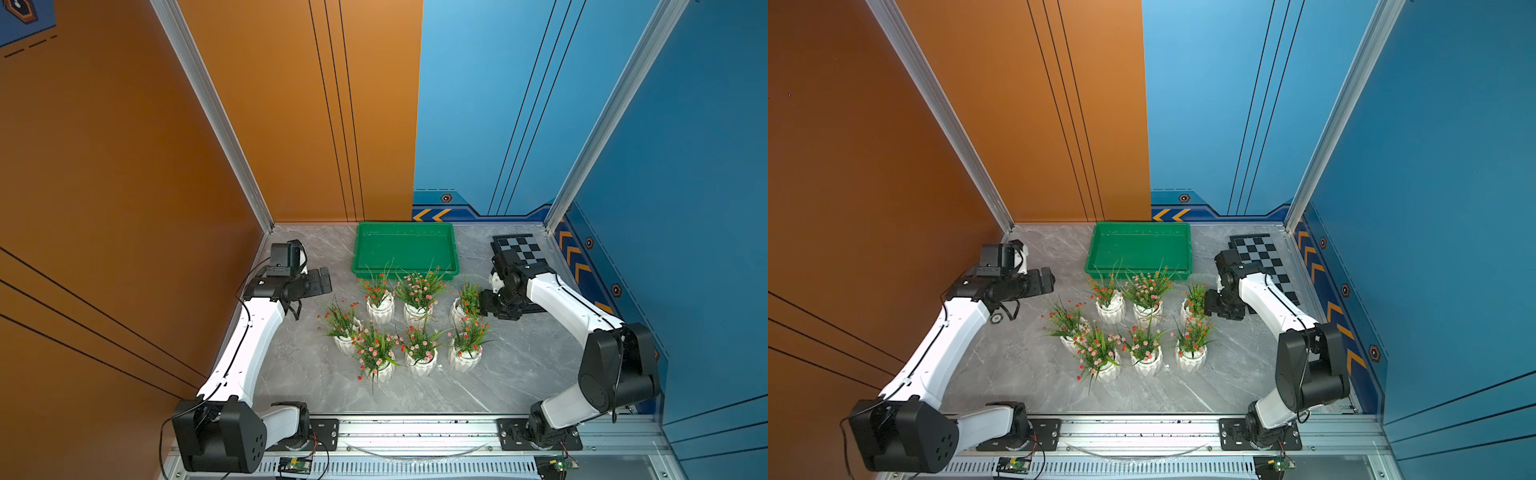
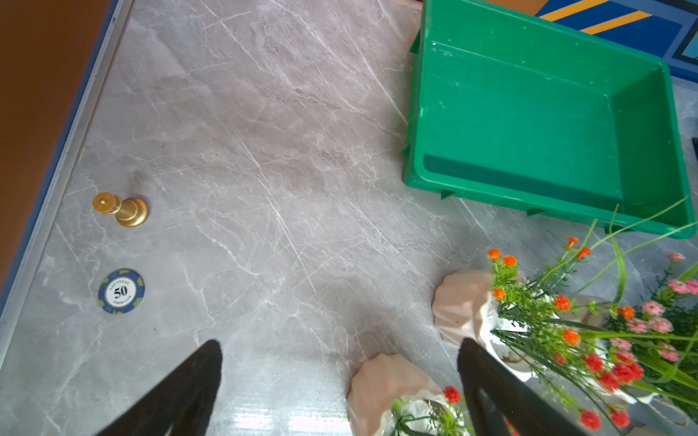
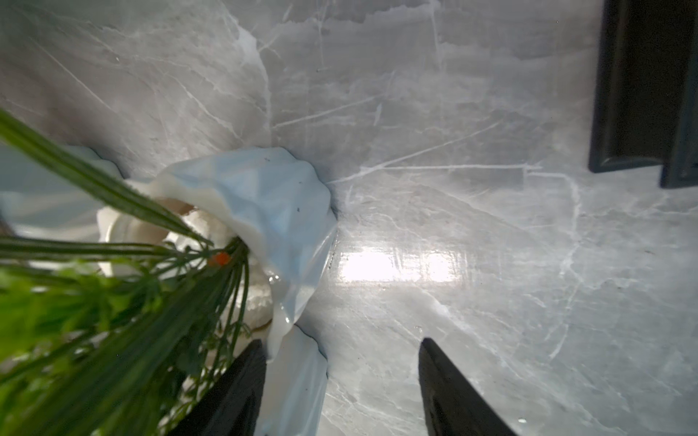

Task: Put the potted gypsophila into the storage box
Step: Pick up the baby's breath potted plant from the center of the board.

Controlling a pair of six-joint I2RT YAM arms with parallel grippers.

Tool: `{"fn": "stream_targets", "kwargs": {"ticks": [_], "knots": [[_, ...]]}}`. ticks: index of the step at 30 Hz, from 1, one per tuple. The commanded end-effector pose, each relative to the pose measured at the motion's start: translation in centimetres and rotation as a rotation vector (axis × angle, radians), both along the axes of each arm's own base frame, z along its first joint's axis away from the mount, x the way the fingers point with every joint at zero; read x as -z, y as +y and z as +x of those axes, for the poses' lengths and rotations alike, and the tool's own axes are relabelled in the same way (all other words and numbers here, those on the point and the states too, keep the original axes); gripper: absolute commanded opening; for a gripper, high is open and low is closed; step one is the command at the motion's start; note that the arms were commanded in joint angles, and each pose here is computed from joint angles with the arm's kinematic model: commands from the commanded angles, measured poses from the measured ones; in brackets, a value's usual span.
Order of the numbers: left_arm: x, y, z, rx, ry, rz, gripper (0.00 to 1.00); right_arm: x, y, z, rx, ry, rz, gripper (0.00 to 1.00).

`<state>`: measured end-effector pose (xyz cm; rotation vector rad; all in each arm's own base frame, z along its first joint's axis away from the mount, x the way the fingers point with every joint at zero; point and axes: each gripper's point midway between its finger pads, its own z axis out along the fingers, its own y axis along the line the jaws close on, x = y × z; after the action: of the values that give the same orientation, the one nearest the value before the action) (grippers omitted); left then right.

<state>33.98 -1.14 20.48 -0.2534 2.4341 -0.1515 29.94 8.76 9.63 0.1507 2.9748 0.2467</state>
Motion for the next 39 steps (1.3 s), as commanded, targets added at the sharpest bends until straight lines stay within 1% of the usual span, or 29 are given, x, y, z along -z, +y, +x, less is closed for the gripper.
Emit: {"fn": "stream_targets", "kwargs": {"ticks": [1, 6, 10, 19, 27, 30, 32, 36, 39], "knots": [[-0.7, -0.1, 0.0, -0.004, -0.001, -0.024, 0.98, -0.8, 0.8, 1.2, 0.007, -0.035, 0.023, 0.66], [-0.9, -0.2, 0.1, -0.006, -0.005, -0.026, 0.98, -0.6, 1.1, 1.7, 0.002, -0.035, 0.026, 0.66], [-1.0, -0.3, 0.2, -0.005, -0.007, -0.031, 0.98, -0.3, 1.5, 2.1, -0.007, -0.034, 0.042, 0.63], [-0.9, -0.3, 0.2, -0.007, -0.004, -0.03, 0.98, 0.2, 1.9, 3.1, -0.017, -0.042, 0.042, 0.52], [-0.7, -0.4, 0.1, -0.01, 0.0, -0.029, 0.98, 0.7, 2.0, 3.2, -0.036, -0.04, -0.004, 0.39], [-0.7, -0.4, 0.1, -0.01, 0.001, -0.03, 0.98, 0.9, 2.2, 3.2, -0.044, -0.039, -0.009, 0.29], [-0.6, -0.5, 0.2, -0.01, 0.003, -0.031, 0.98, 0.9, 2.1, 3.2, -0.044, -0.04, -0.02, 0.27], [-0.5, -0.6, 0.2, -0.011, 0.008, -0.036, 0.98, 1.0, 2.1, 3.2, -0.05, -0.042, -0.036, 0.2], [-0.5, -0.6, 0.2, -0.011, 0.009, -0.036, 0.98, 1.0, 2.1, 3.3, -0.054, -0.044, -0.044, 0.19]]}}
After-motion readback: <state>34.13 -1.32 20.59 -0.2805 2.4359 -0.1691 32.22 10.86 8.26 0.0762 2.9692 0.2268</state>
